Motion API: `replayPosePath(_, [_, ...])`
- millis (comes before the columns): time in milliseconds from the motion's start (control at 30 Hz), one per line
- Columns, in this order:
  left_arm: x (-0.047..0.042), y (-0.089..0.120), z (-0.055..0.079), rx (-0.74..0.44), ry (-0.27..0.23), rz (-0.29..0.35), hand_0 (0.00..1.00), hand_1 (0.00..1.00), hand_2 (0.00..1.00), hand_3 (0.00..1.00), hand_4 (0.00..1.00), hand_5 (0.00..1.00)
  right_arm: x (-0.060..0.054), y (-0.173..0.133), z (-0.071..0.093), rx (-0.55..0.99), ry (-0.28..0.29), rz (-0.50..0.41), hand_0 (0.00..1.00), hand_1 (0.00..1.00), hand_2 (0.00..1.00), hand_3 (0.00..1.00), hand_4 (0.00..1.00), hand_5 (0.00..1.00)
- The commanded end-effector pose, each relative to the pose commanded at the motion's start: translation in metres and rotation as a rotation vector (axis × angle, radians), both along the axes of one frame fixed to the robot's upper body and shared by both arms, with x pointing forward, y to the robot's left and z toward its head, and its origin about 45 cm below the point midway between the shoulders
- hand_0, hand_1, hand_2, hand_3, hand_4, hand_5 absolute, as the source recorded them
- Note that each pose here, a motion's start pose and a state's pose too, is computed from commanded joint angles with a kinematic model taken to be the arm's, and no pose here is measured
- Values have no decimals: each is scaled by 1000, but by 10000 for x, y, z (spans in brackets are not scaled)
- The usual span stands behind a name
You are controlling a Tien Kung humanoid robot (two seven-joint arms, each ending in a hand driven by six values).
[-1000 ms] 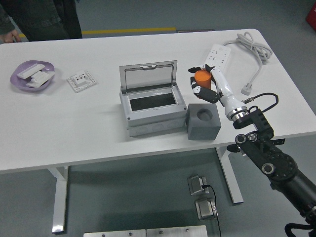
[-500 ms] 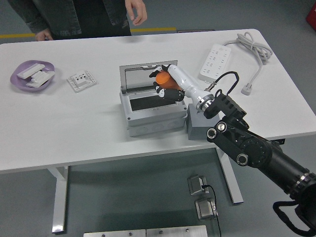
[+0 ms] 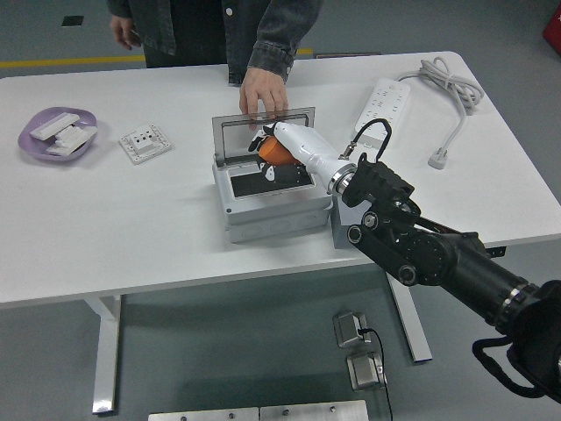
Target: Pick up the cylinder from the cube,place it in the box,flap close box
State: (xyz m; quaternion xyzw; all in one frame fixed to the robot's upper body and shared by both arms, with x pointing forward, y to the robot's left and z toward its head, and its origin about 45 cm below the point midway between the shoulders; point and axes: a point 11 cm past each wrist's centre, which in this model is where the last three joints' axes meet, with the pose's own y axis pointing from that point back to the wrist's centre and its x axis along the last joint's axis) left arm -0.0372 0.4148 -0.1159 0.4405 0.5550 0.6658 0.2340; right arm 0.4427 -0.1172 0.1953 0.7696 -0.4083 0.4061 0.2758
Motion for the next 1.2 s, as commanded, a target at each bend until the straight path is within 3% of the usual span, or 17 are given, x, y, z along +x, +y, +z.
replayPosePath(233, [26, 12, 3, 1, -4, -3, 565, 545, 483, 612, 2, 2, -8, -15, -82, 3, 25, 26, 177, 233, 629, 606, 2, 2])
replayPosePath(500, [51, 20, 5, 1, -8, -8, 564, 544, 483, 610, 2, 2, 14, -31, -68, -21, 11, 40, 214, 253, 635, 622, 2, 2])
replayPosePath(533, [58, 23, 6, 1, -10, -10, 564, 547, 483, 612, 2, 2, 18, -35, -63, -25, 9, 41, 490, 527, 733, 772, 630, 117])
replayPosePath(733, [61, 29, 8, 0, -8, -14, 564, 547, 483, 612, 2, 2, 31, -63, -61, -27, 11, 37, 490, 527, 733, 772, 630, 117])
replayPosePath(767, [59, 29, 8, 0, -7, -15, 564, 546, 482, 613, 2, 2, 35, -74, -66, -24, 15, 34, 626, 603, 749, 823, 760, 175])
replayPosePath(1133, [76, 47, 15, -1, -3, -23, 564, 545, 481, 612, 2, 2, 47, -110, -91, -5, 46, 24, 642, 610, 748, 829, 805, 211])
replayPosePath(1200, [68, 40, 13, -2, -2, -22, 565, 545, 482, 613, 2, 2, 37, -109, -74, -1, 44, 26, 644, 575, 739, 825, 811, 218])
